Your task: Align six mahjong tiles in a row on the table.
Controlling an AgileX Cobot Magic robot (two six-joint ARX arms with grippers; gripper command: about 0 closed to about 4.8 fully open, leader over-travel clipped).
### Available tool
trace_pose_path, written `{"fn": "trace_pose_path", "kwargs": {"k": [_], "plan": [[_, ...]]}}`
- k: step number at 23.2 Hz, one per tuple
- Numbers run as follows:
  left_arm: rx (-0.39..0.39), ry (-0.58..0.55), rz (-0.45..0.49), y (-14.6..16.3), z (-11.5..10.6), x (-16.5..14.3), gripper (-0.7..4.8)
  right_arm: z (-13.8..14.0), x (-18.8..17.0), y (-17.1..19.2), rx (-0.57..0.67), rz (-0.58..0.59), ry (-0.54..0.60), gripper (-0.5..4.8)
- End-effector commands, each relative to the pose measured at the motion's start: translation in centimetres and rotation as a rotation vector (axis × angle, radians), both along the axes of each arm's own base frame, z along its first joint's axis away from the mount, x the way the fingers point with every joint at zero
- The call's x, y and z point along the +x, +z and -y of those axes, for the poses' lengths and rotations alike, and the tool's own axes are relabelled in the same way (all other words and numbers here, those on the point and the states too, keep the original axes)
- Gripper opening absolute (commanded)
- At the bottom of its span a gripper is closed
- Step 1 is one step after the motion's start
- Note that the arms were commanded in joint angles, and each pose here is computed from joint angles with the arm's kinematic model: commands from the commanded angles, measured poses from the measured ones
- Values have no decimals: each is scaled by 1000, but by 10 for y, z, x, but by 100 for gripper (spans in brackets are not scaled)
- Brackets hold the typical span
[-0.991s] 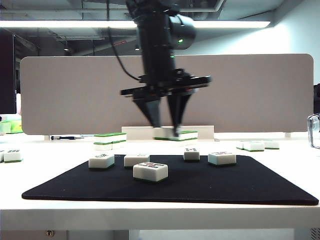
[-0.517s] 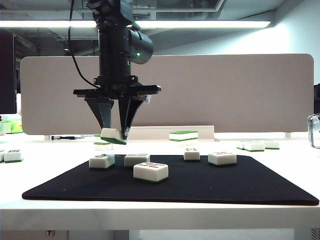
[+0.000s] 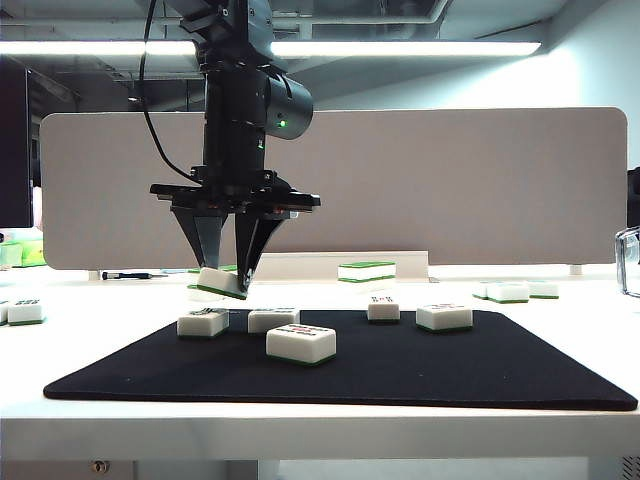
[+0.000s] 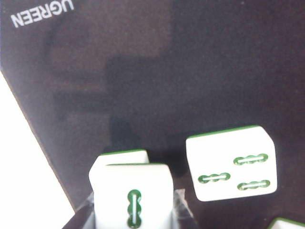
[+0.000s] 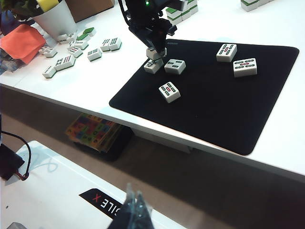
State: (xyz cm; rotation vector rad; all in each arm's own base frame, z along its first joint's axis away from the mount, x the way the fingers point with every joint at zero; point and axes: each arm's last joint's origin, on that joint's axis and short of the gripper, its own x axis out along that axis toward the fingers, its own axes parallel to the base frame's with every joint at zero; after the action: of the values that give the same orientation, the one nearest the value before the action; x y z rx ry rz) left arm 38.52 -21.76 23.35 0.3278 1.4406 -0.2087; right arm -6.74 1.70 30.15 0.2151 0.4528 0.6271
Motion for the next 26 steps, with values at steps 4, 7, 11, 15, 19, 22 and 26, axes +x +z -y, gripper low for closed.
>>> {"fn": "trace_pose_path", "kwargs": {"k": [4,7,11,15,19,22,26], "plan": [[20,-10,-15,-11,4,2,148,0,-3,0,-3,26,1,-1],[18,-22,-11,-12,9,0,148,0,-2,0,-3,27,1,-1],[13,-92,2,-12,22,-6,148,0,-2,0,-3,27,1,-1],[6,-119,14,-12,33,-11,148,0,-2,0,-3,27,1,-1],[26,-66,-36,-12,28,-15,150,0,-2,0,-3,27,1,-1],[16,-40,-33,-12,28,-14,152,0,-2,0,-3,27,1,-1],[-57,-1,-49,-16,32,-12,152,0,-2,0,-3,27,1,-1]]}}
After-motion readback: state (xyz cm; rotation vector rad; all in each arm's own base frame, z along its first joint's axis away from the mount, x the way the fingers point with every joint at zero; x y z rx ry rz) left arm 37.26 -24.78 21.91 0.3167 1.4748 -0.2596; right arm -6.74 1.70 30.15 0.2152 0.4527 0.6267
